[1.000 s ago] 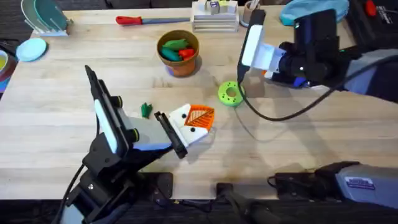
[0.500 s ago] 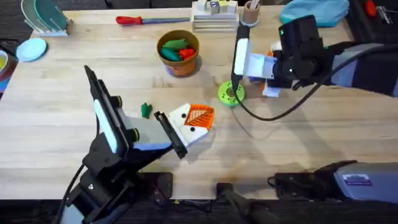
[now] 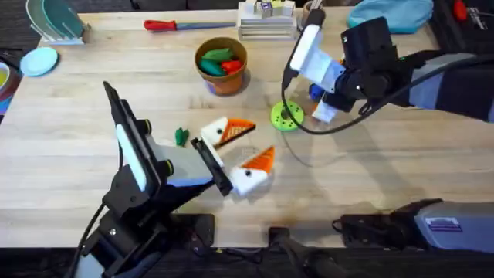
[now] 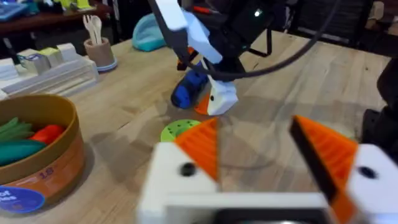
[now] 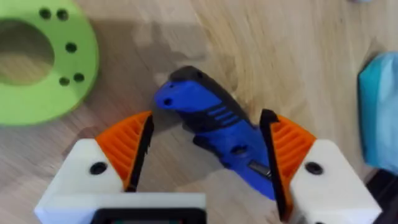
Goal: Pick up the gripper from the table and insert it into the empty holder that is missing its gripper. Then pick up a screw, insert it into the mounting hole, and use the screwdriver to tighten it. Finally, clean up the table by picking up the vegetable and placing it into the bucket.
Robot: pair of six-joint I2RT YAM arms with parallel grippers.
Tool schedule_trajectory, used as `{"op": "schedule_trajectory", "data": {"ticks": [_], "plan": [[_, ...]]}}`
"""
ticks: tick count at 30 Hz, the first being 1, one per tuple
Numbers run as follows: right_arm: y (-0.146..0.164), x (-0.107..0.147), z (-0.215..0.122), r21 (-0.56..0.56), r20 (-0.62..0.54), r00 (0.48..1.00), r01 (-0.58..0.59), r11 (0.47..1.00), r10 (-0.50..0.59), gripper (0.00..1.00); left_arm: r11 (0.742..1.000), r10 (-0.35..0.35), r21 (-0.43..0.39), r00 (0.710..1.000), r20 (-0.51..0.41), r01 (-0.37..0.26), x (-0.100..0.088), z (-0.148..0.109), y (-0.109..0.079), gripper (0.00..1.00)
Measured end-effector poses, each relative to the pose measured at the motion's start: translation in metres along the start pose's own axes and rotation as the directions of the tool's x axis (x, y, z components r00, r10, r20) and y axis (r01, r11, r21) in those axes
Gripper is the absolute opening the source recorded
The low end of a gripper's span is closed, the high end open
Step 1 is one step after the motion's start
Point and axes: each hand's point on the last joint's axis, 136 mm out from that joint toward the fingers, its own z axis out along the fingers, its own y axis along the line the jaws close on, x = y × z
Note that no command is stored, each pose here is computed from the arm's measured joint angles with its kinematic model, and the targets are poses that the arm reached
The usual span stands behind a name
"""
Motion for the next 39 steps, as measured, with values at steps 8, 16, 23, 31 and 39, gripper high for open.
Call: {"op": "schedule_trajectory", "data": {"ticks": [8, 16, 23, 31, 39], "plan": [[-0.022, -0.022, -0.02, 0.04, 0.102, 0.962, -0.257, 0.966, 0.252, 0.991, 1.0, 0.001, -0.011, 1.0, 0.01, -0.001, -0.002, 0.0, 0.002, 0.993], [-0.034, -0.031, -0.031, 0.054, 0.143, 0.941, -0.316, 0.947, 0.306, 0.992, 0.984, 0.026, -0.181, 0.99, 0.139, 0.0, -0.043, -0.008, 0.029, 0.993], [-0.034, -0.034, -0.031, 0.056, 0.153, 0.938, -0.323, 0.945, 0.311, 0.992, 0.902, -0.019, -0.43, 0.999, 0.041, 0.035, -0.081, -0.045, 0.061, 0.993], [-0.043, -0.045, -0.034, 0.079, 0.204, 0.929, -0.331, 0.94, 0.31, 0.993, 0.754, -0.229, -0.656, 0.942, -0.244, 0.013, -0.089, -0.079, 0.089, 0.992], [-0.046, -0.047, -0.035, 0.085, 0.217, 0.926, -0.334, 0.939, 0.31, 0.992, 0.605, -0.558, -0.787, 0.64, -0.528, -0.121, -0.038, -0.11, 0.101, 0.99]]}}
